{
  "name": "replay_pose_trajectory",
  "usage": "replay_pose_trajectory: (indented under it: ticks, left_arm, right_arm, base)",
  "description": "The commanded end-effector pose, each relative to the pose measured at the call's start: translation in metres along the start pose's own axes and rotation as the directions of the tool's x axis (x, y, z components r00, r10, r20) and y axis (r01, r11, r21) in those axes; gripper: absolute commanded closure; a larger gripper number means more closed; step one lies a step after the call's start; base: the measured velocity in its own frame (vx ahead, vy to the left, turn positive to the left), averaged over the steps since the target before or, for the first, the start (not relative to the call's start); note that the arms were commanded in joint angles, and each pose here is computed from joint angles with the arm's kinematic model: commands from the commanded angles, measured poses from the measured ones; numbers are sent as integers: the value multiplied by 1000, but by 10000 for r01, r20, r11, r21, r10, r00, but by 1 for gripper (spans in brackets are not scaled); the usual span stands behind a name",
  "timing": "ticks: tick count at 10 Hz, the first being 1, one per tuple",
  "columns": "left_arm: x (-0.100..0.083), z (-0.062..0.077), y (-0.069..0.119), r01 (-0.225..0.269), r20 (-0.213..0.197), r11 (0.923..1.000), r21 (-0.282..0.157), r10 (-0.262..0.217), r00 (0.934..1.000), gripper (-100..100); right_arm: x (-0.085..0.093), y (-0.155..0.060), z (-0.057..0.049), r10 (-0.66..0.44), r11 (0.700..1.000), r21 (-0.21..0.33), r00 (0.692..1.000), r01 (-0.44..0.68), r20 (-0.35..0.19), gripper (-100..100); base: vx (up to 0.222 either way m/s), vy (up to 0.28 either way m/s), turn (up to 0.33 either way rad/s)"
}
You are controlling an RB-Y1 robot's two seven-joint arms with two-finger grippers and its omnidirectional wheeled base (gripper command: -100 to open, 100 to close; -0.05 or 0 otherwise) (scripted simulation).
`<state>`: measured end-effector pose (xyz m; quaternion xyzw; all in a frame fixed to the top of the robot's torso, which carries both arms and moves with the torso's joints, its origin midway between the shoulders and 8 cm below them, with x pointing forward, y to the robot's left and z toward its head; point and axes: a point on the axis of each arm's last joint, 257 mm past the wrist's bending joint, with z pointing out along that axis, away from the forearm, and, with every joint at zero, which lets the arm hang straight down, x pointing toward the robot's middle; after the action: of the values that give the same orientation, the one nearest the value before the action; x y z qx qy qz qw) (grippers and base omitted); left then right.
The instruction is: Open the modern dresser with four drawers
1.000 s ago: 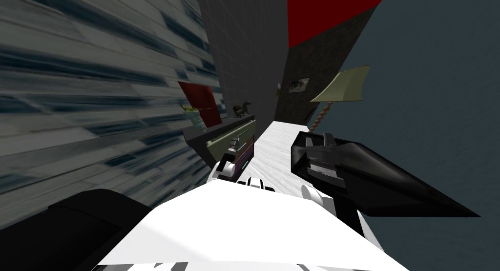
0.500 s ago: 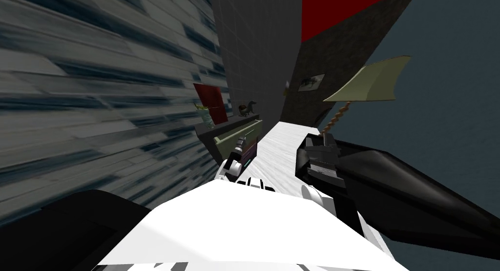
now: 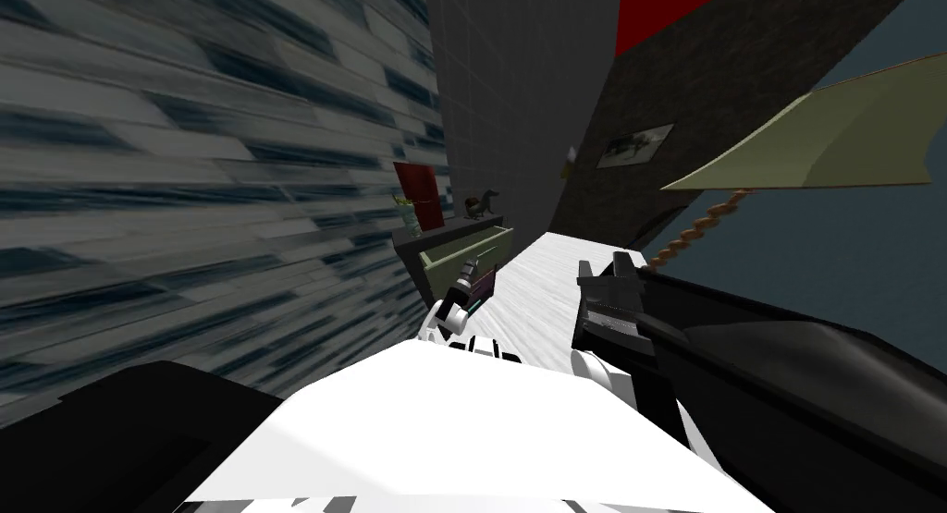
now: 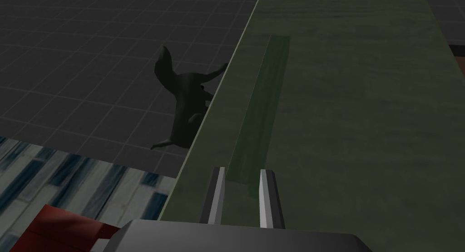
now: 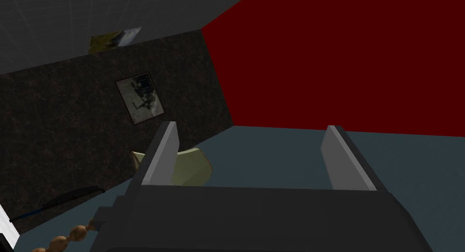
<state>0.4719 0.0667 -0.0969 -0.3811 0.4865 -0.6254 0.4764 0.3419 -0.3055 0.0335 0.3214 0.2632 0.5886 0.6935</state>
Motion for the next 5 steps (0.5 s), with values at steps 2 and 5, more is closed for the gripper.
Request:
replay_pose_trajectory:
  ticks: [2,5]
  left_arm:
    - [42,9,-8,191,-821,9998,-33,-193,9964,-100]
    - [81,10,-24,341,-1517,9994,-67,-348,9878,-100]
  right_arm:
    - [0,0,0,-2,10000,1,10000,2,0,0]
    - [0,0,0,-3,10000,1,10000,3,-1,0]
  base:
    - [22,-5,250]
    - [47,24,198]
